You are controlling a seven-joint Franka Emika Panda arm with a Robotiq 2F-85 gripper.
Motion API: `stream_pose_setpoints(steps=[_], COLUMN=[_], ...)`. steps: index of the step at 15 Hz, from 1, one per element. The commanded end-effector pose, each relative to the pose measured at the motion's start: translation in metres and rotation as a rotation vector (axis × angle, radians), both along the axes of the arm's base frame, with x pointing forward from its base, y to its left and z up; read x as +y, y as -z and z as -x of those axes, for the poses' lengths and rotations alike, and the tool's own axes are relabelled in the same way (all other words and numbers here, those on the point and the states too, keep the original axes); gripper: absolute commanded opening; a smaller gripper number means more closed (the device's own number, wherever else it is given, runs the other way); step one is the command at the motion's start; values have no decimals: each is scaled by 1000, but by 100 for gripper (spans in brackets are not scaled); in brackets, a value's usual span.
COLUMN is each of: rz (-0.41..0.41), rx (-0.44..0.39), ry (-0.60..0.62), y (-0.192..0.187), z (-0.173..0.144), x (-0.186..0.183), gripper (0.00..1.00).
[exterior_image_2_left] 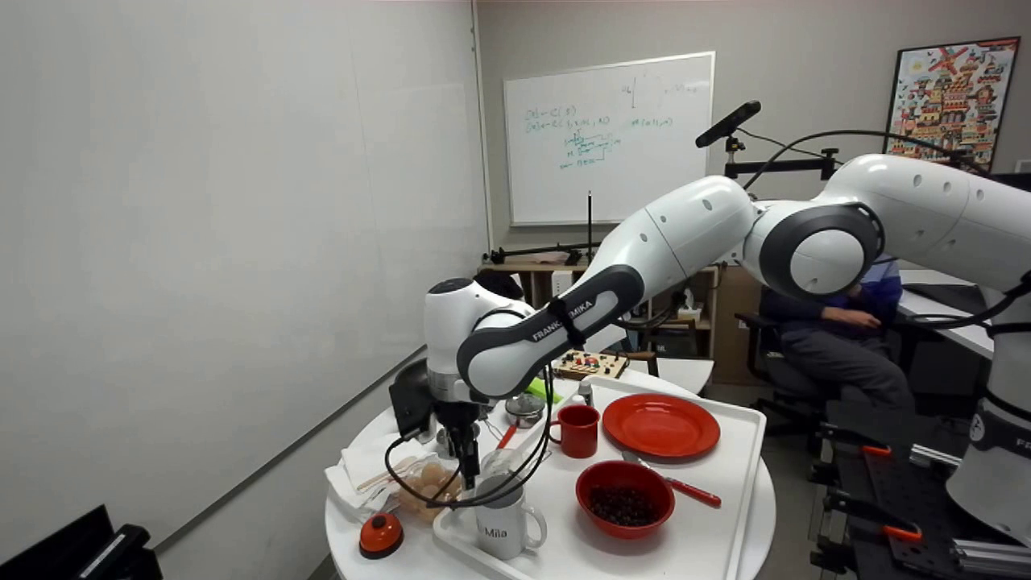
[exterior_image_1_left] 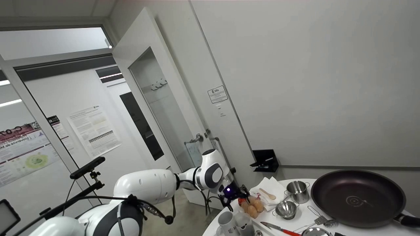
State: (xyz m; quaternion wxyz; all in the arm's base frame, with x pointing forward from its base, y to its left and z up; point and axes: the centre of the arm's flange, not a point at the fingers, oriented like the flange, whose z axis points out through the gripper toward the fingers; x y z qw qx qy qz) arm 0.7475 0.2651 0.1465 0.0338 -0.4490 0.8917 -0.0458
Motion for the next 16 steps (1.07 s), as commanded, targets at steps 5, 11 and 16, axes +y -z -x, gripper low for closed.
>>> stream_pose_setpoints(steps=[5,11,16], rz=[7,10,11], rx=[46,49,52], ry=[31,39,39], y=[17,22,24], z=[-2,-3,-2], x=[-16,-26,-27], gripper=[100,72,35])
